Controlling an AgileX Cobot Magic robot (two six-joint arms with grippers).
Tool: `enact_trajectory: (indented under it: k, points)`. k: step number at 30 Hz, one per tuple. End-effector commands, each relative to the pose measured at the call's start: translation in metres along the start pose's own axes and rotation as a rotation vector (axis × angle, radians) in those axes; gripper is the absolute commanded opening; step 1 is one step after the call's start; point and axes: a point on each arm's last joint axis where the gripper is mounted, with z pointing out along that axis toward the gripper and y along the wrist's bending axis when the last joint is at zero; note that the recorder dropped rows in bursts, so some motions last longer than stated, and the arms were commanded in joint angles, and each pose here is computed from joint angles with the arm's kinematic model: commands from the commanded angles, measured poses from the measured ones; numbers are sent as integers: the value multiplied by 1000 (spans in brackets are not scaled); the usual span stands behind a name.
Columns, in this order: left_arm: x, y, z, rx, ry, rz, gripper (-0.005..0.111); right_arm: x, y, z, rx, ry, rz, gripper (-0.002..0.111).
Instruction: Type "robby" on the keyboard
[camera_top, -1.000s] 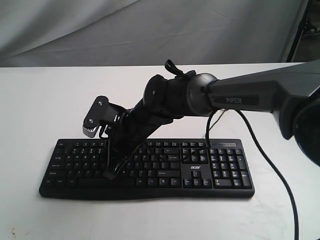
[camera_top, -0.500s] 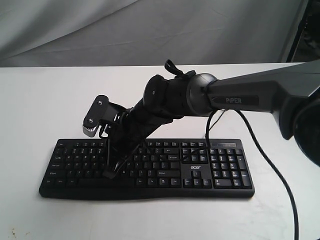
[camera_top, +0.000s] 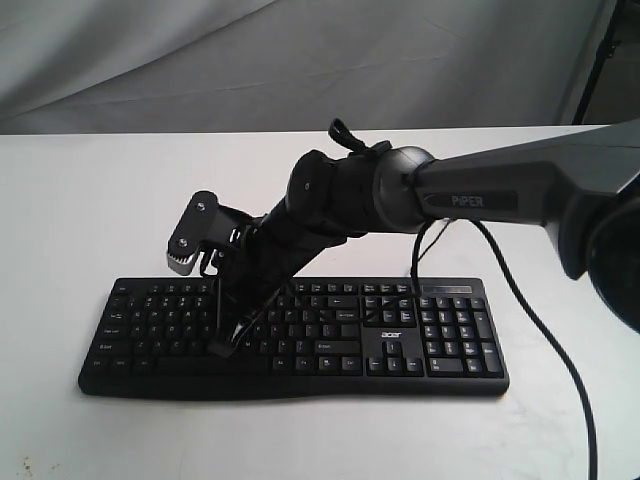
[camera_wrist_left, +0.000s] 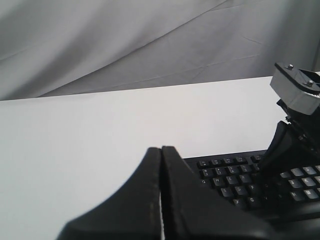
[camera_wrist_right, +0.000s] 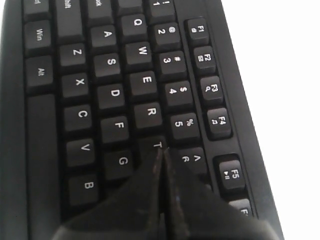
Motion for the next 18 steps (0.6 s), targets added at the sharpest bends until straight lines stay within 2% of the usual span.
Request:
enact_trajectory:
  k: [1, 18]
  points:
    - [1, 0, 0, 5, -5, 3, 0, -1, -5, -3, 21, -7, 6, 0]
    - [1, 0, 0, 5, -5, 3, 0, 8, -4, 9, -1, 18, 26, 0]
